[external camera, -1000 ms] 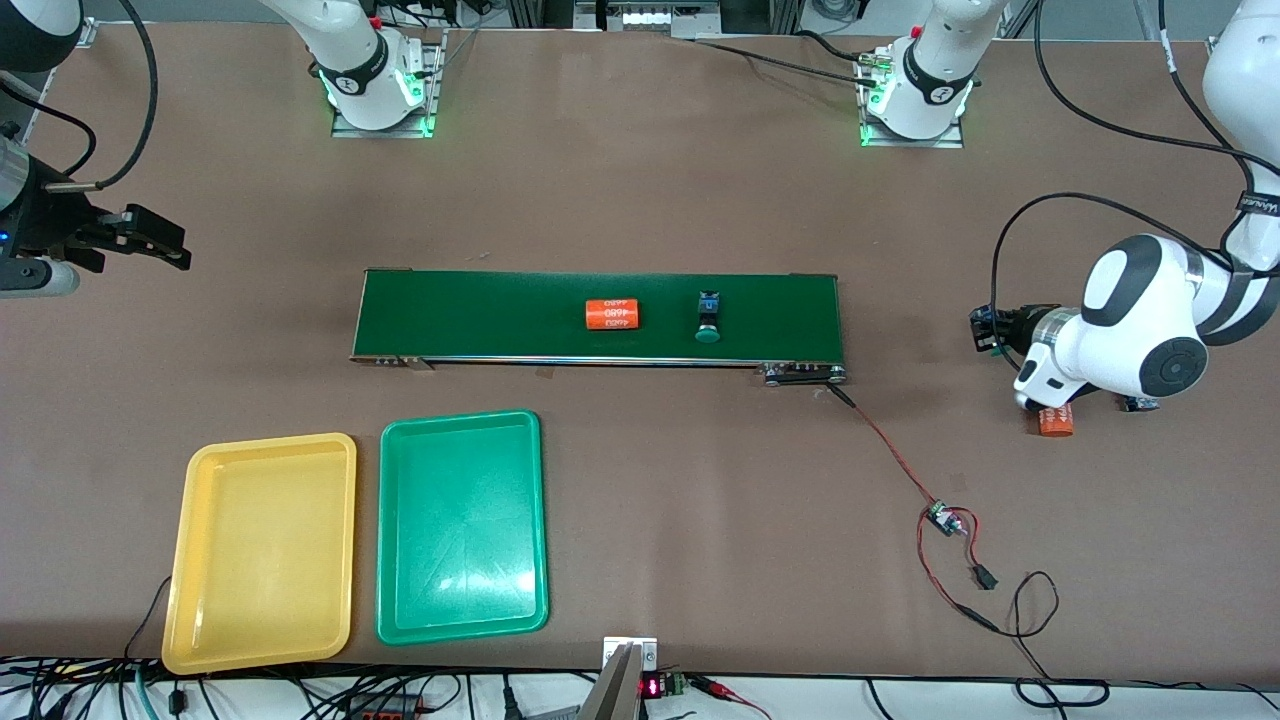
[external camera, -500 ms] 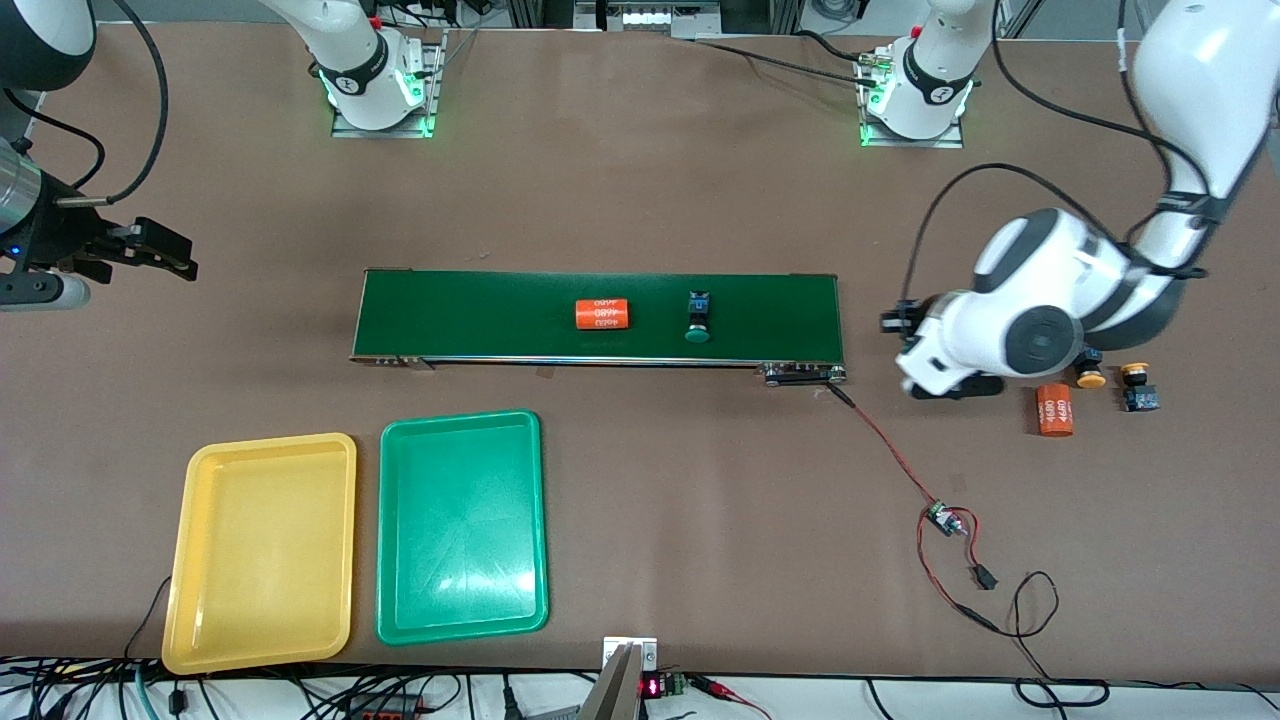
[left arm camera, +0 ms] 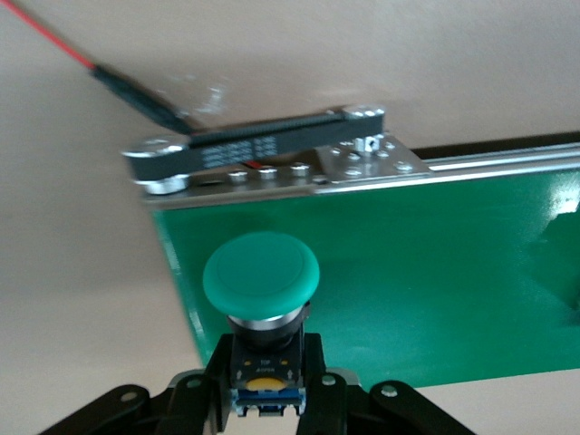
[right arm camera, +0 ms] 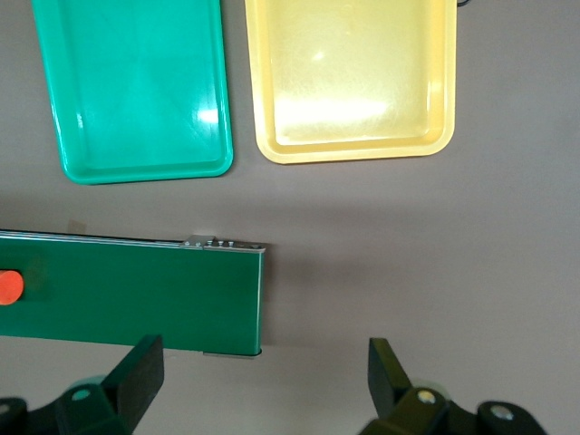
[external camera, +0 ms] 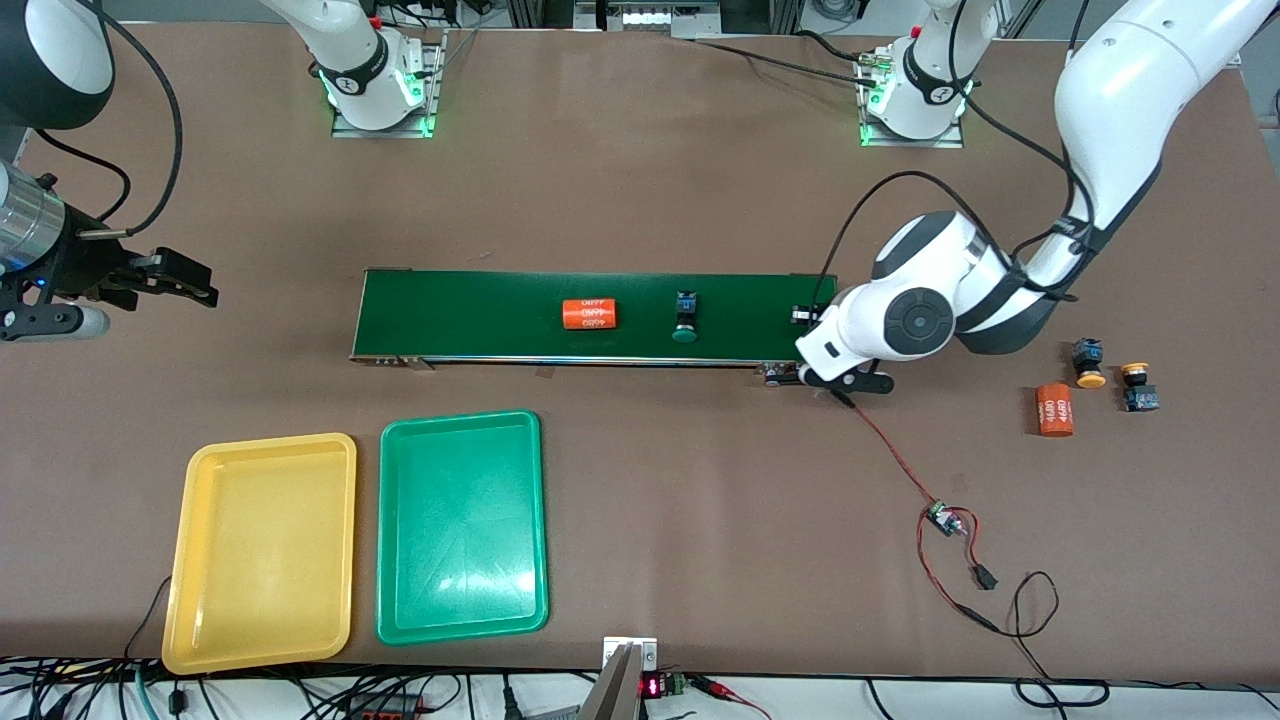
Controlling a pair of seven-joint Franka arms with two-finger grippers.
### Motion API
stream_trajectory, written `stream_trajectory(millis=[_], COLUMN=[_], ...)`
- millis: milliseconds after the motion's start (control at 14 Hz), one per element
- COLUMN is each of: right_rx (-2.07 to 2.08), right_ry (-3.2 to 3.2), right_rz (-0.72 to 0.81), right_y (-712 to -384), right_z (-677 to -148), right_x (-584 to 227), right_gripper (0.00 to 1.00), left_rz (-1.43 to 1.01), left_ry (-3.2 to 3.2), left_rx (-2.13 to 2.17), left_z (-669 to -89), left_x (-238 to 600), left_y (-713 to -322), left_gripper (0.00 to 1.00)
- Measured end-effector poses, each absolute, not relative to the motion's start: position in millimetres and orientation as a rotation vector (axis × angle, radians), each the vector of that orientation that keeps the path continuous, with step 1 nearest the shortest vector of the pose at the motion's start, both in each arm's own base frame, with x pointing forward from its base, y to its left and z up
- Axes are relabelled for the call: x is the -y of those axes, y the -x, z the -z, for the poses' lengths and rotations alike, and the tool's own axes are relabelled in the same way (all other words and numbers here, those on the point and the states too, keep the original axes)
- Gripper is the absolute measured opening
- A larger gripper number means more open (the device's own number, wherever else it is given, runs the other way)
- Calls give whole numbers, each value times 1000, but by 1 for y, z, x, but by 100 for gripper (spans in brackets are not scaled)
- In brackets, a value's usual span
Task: Sort buttons by color to trays
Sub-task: 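Place the green button on the belt while the right gripper approaches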
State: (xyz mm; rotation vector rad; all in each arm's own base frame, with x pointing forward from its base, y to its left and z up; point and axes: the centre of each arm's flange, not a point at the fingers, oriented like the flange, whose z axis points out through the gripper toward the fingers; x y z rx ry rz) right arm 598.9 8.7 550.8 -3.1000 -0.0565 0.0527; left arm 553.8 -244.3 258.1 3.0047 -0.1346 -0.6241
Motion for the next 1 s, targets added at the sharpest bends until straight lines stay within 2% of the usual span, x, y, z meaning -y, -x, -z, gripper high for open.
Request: stream_trajectory(millis=[357, 429, 643, 857, 1000], right_rx=[106, 120, 62, -1, 22], right_ry=[3093, 3094, 3101, 3114, 3124], right_rz=[-54, -54, -90, -119, -130], right_y=[-604, -606, -608, -601, -593], right_z=[-541, -538, -522, -508, -495], right_x=[-31, -37, -75, -144, -194], right_gripper=[100, 100, 100, 100, 100], left_rz=[675, 681, 676, 607, 580], left_ry=[-2989, -3000, -3017, -3011, -3018], left_rx=[115, 80, 17, -95, -177], left_z=[-241, -241, -244, -265, -294], left_x=[266, 274, 285, 257, 217], left_y=[-542, -538, -536, -567, -597], left_gripper=[33, 38, 67, 97, 100])
